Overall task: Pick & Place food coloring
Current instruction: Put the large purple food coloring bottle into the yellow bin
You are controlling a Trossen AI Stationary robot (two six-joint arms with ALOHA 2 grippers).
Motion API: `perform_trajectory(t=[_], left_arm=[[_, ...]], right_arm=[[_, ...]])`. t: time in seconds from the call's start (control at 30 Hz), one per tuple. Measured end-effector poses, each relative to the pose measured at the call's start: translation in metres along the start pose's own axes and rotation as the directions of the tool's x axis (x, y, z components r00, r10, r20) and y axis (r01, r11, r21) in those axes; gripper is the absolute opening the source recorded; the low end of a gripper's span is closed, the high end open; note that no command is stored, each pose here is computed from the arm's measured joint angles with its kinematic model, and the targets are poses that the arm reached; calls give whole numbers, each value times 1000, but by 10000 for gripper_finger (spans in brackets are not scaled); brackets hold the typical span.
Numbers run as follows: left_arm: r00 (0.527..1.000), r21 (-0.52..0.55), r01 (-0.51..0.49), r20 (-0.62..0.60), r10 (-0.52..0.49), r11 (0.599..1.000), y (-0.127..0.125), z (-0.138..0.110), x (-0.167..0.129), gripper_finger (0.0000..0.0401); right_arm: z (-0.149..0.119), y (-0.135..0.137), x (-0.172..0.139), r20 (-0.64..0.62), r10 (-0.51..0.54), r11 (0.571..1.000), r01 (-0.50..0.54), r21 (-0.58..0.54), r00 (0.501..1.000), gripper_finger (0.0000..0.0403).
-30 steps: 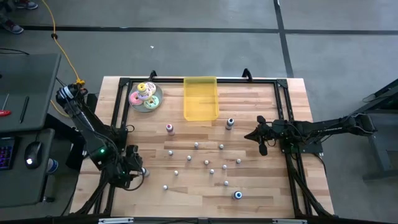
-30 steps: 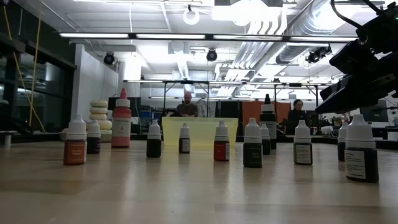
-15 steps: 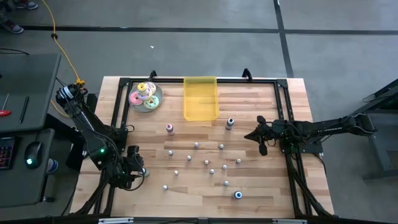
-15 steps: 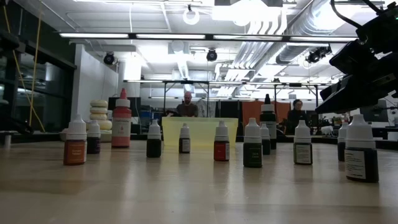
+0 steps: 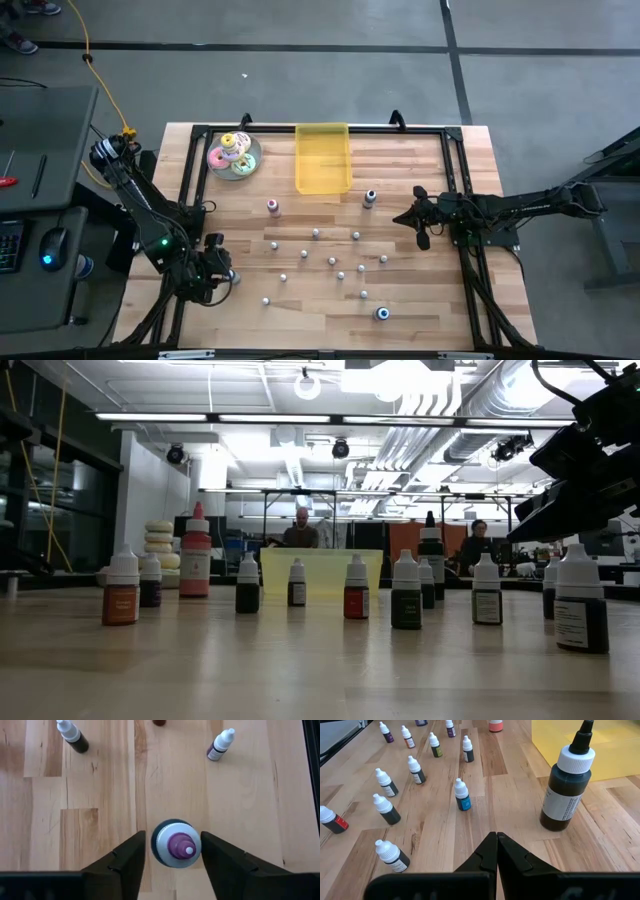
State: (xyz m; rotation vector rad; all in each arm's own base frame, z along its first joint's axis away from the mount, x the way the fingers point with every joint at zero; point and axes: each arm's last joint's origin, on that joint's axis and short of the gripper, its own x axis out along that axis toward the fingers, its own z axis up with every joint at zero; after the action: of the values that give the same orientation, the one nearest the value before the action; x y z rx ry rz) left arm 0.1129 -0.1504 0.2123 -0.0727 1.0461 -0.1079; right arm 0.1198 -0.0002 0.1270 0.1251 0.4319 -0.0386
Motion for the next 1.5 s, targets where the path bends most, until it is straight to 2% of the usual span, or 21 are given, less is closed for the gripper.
perform_trajectory(t=[0.43, 0.6, 0.8, 1.2, 1.4, 1.5], left_arm=[[1000, -24, 0, 3, 0, 1000, 0, 0, 0, 105], [1000, -48, 7, 4, -7, 999, -1, 2, -2, 101], [999, -59, 16, 51, -13, 998, -7, 16, -18, 100], [988, -123, -7, 153, 26, 992, -7, 68, -75, 98], [985, -80, -55, 159, 67, 995, -1, 106, -91, 98], [983, -60, -119, 130, 126, 991, 7, 128, -96, 98]], right_arm=[[0, 0, 0, 0, 0, 1000, 0, 0, 1000, 0], [0, 0, 0, 1, 0, 1000, 0, 0, 1000, 0], [0, 0, 0, 0, 0, 1000, 0, 0, 1000, 0], [0, 0, 0, 0, 0, 1000, 0, 0, 1000, 0], [0, 0, 0, 1, 0, 1000, 0, 0, 1000, 0], [0, 0, 0, 0, 0, 1000, 0, 0, 1000, 0]])
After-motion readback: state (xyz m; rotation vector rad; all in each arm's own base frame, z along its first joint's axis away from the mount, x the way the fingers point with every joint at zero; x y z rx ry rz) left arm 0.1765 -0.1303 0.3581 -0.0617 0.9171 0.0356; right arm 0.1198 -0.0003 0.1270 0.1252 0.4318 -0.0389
